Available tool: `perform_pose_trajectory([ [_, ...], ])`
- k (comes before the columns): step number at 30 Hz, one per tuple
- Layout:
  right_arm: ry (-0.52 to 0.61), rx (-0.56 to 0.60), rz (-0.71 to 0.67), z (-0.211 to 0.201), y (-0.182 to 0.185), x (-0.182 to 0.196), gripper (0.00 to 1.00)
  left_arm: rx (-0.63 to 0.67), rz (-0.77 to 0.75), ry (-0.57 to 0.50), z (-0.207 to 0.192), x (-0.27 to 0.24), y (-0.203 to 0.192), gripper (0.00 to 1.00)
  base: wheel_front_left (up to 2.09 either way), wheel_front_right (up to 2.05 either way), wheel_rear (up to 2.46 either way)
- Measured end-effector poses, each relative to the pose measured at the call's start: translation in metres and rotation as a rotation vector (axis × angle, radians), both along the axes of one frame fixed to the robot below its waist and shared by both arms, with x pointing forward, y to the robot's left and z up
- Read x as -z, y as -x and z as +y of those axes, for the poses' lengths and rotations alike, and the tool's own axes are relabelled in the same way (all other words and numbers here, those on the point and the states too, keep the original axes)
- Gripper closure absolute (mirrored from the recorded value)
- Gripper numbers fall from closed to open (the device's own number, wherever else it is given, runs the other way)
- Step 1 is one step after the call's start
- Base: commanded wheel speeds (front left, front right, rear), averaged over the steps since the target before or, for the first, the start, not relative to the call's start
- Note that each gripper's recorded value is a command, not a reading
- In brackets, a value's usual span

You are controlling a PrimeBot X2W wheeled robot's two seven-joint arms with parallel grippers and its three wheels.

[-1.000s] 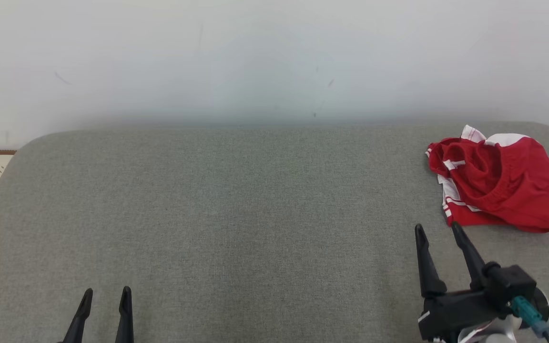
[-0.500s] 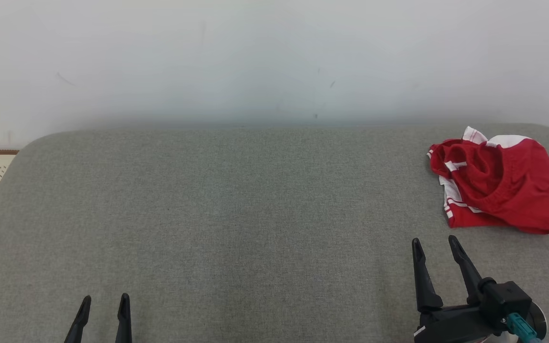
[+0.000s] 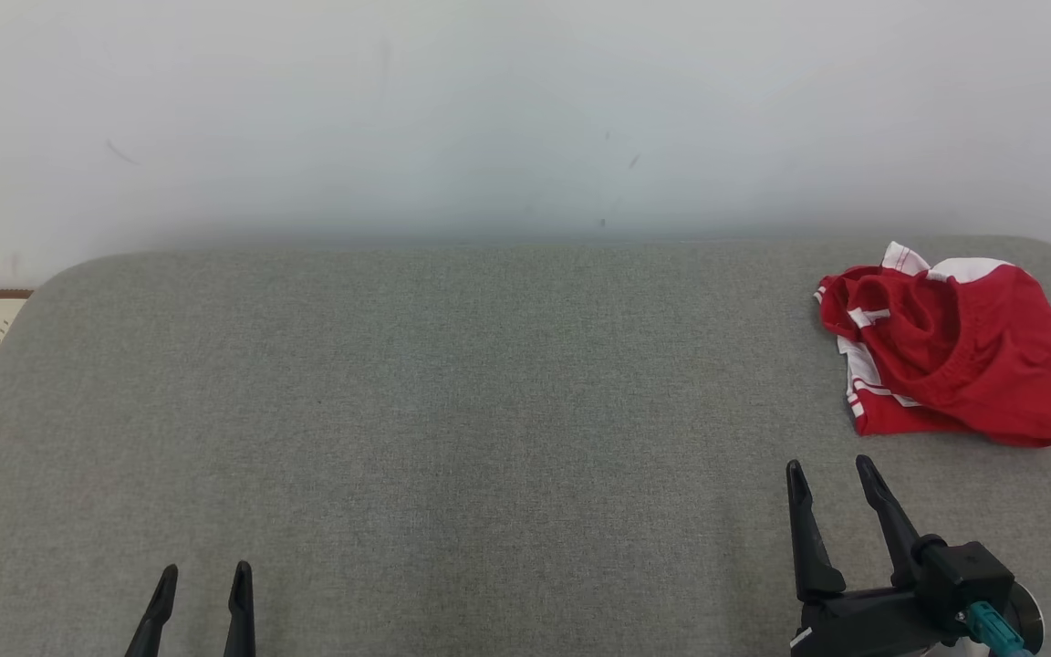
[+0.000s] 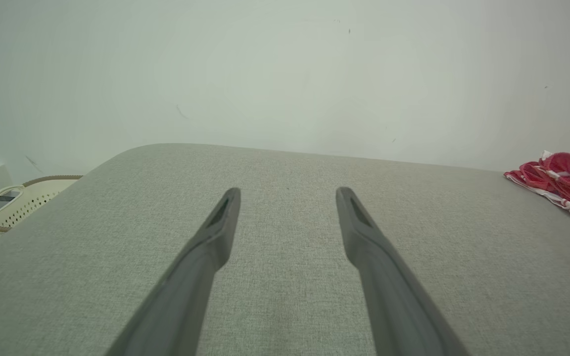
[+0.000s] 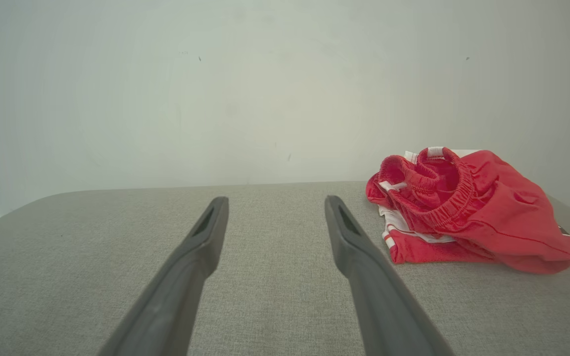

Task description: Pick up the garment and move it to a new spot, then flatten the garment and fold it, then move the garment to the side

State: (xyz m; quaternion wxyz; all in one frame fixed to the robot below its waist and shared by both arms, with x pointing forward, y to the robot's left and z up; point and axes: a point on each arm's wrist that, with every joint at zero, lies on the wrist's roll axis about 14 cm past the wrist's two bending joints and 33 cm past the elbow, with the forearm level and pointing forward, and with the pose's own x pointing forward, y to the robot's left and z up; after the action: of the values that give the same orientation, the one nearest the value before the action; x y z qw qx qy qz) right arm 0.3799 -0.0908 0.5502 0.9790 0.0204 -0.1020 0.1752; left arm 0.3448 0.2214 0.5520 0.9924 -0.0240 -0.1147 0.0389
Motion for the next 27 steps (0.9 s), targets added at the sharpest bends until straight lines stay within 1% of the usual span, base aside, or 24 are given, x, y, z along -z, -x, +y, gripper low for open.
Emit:
perform_pose_trajectory([
  [6,0.000,0.003,0.003,-0.001,0.000,0.001,0.00,0.006,0.000,0.000,-0.002,0.000,0.000,0.00,0.00,0.00,0.00],
  [7,0.001,0.003,0.009,-0.001,0.000,0.003,1.00,0.007,0.004,0.001,-0.002,0.001,0.000,1.00,0.00,0.00,0.00],
  [13,0.004,0.014,0.111,-0.005,0.010,0.035,1.00,0.006,0.080,0.032,-0.004,0.025,0.003,1.00,0.00,0.00,0.00],
  [14,-0.028,0.021,0.134,-0.007,0.010,0.038,1.00,0.002,0.093,0.069,-0.002,0.028,0.002,1.00,0.00,0.00,0.00],
  [16,-0.050,0.024,0.145,-0.009,0.010,0.038,1.00,0.000,0.097,0.087,-0.001,0.029,0.002,1.00,0.00,0.00,0.00],
  [19,-0.127,0.040,0.181,-0.014,0.008,0.040,1.00,-0.003,0.100,0.172,0.001,0.031,0.002,1.00,0.00,0.00,0.00],
  [27,-0.272,0.068,0.245,-0.025,0.005,0.044,1.00,-0.002,0.102,0.323,0.004,0.035,0.001,1.00,0.00,0.00,0.00],
])
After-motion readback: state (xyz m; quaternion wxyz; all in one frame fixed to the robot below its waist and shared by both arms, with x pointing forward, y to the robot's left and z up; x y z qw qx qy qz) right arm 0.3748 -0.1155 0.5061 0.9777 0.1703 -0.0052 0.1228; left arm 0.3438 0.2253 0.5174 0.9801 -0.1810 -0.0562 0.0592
